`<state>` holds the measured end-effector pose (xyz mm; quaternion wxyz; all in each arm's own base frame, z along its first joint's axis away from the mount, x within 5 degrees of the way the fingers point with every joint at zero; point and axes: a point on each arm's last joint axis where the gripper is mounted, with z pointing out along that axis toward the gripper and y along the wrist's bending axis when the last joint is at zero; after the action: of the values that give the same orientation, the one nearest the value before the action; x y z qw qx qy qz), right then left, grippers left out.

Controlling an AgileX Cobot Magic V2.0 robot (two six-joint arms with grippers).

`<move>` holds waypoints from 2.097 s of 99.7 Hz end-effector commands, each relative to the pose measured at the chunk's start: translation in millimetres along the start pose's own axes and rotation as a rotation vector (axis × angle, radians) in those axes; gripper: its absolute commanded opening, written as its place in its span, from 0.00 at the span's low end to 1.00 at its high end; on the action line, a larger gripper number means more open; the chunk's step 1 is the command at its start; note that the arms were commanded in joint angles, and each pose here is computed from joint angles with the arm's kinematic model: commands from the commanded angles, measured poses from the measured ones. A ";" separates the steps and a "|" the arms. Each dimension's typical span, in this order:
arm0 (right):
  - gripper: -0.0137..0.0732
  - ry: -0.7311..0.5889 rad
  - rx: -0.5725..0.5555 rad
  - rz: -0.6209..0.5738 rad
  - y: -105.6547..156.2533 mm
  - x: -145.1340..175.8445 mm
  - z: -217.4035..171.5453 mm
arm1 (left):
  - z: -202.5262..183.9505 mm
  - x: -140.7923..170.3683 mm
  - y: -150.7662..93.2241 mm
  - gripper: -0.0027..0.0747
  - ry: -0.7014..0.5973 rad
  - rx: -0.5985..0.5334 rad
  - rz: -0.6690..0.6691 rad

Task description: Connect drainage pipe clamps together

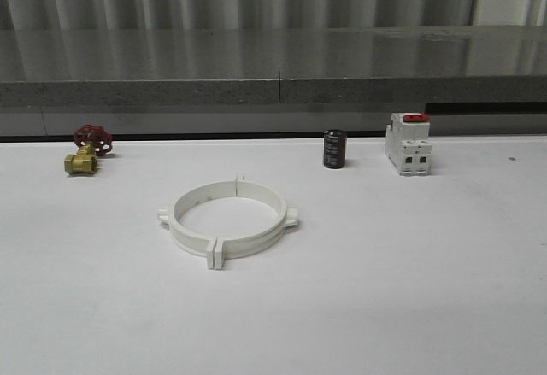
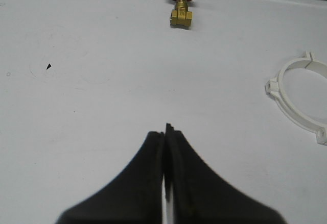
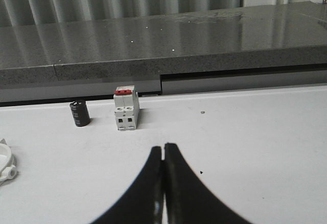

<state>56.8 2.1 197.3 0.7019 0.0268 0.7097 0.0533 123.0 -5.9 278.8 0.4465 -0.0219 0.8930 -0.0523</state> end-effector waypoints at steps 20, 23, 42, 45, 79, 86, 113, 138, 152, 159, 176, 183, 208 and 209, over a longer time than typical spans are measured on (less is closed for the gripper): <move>0.08 -0.124 -0.009 -0.009 1.4 -14.6 -3.0 | -5.1 -12.9 -2.4 0.01 -0.090 0.015 -0.008; 0.08 -0.124 -0.009 -0.009 1.4 -14.6 -3.0 | -5.1 -12.9 -2.4 0.01 -0.090 0.015 -0.008; 0.08 -0.124 -0.009 -0.009 1.4 -14.6 -3.0 | -5.1 -12.9 -2.4 0.01 -0.090 0.015 -0.008; 0.08 -0.124 -0.009 -0.009 1.4 -14.6 -3.0 | -5.1 -12.9 -2.4 0.01 -0.090 0.015 -0.008; 0.08 -0.124 -0.009 -0.009 1.4 -14.6 -3.0 | -10.4 -27.6 -4.1 0.01 -0.326 0.000 0.094; 0.08 -0.124 -0.009 -0.009 1.4 -14.6 -3.0 | -11.3 -25.3 -7.1 0.01 -0.383 0.015 0.143; 0.08 -0.124 -0.009 -0.009 1.4 -14.6 -3.0 | -8.7 19.0 -4.3 0.01 -0.450 0.051 0.121; 0.08 -0.124 -0.009 -0.009 1.4 -14.6 -3.0 | -10.2 68.2 3.9 0.01 -0.511 0.050 0.098; 0.08 -0.124 -0.009 -0.009 1.4 -14.6 -3.0 | -10.8 87.7 6.7 0.01 -0.564 0.054 0.101; 0.08 -0.124 -0.009 -0.009 1.4 -14.6 -3.0 | -11.1 94.0 7.9 0.01 -0.570 0.054 0.091; 0.08 -0.124 -0.009 -0.009 1.4 -14.6 -3.0 | -6.9 105.3 10.5 0.01 -0.578 0.055 0.054; 0.08 -0.124 -0.009 -0.009 1.4 -14.6 -3.0 | -4.9 107.9 10.8 0.01 -0.580 0.055 0.054; 0.08 -0.124 -0.009 -0.009 1.4 -14.6 -3.0 | -4.8 107.2 10.5 0.01 -0.611 0.061 0.055; 0.08 -0.124 -0.009 -0.009 1.4 -14.6 -3.0 | -4.9 107.1 10.5 0.01 -0.613 0.061 0.055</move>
<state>56.8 2.1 197.3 0.7020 0.0263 0.7098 0.0527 55.2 -3.7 193.1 0.6570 0.0016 0.7523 -0.0492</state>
